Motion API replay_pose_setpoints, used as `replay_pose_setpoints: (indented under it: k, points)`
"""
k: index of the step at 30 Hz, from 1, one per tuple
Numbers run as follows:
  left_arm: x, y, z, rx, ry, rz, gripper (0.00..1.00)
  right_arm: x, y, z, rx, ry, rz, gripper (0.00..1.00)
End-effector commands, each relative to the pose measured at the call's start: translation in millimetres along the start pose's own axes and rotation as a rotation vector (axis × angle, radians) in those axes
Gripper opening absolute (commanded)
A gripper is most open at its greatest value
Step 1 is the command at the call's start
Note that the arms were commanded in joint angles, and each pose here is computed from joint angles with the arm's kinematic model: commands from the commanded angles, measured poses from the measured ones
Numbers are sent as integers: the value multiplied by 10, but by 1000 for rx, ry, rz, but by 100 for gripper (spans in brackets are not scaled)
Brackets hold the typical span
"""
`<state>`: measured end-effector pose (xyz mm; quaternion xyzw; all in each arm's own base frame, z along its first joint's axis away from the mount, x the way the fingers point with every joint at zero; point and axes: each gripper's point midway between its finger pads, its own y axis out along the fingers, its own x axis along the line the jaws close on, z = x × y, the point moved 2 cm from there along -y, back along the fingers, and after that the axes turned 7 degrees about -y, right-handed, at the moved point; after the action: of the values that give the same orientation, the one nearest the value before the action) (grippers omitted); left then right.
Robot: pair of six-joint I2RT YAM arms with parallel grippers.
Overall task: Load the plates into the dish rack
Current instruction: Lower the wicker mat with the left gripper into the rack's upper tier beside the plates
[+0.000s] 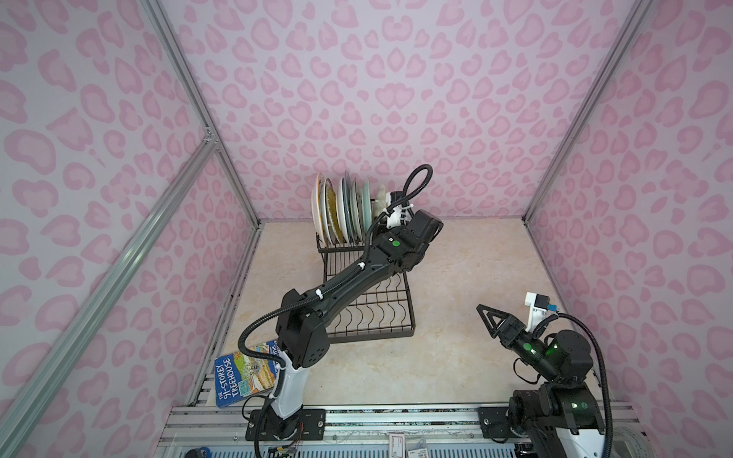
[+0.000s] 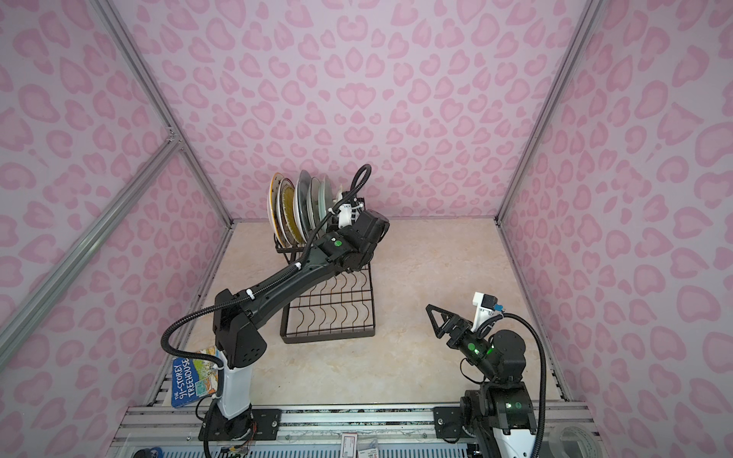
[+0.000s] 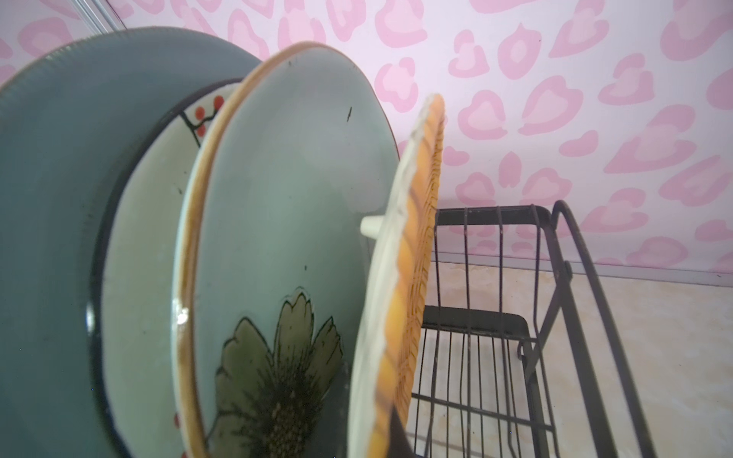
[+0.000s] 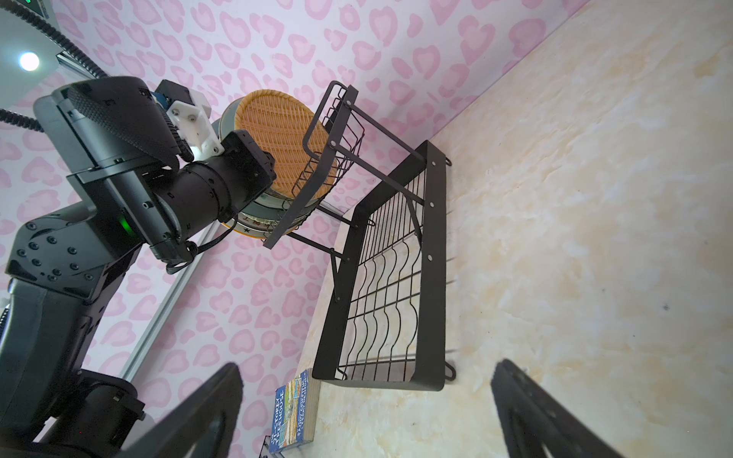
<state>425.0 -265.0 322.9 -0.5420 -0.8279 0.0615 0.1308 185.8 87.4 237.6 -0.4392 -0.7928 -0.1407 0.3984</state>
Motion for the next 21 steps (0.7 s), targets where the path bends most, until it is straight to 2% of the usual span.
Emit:
replay_pose_setpoints:
  k: [1,8,21]
  points:
    - [-47,14,21,11,-23,10,5,7,1,-5,-7,-9,-9,98]
    - [-54,-1,19,29,-50,29,22,26,-18,6,6,-18,-3,98]
    - [131,-97,-157,19,-92,27,29,59,-23,-13,2,-19,-12,98]
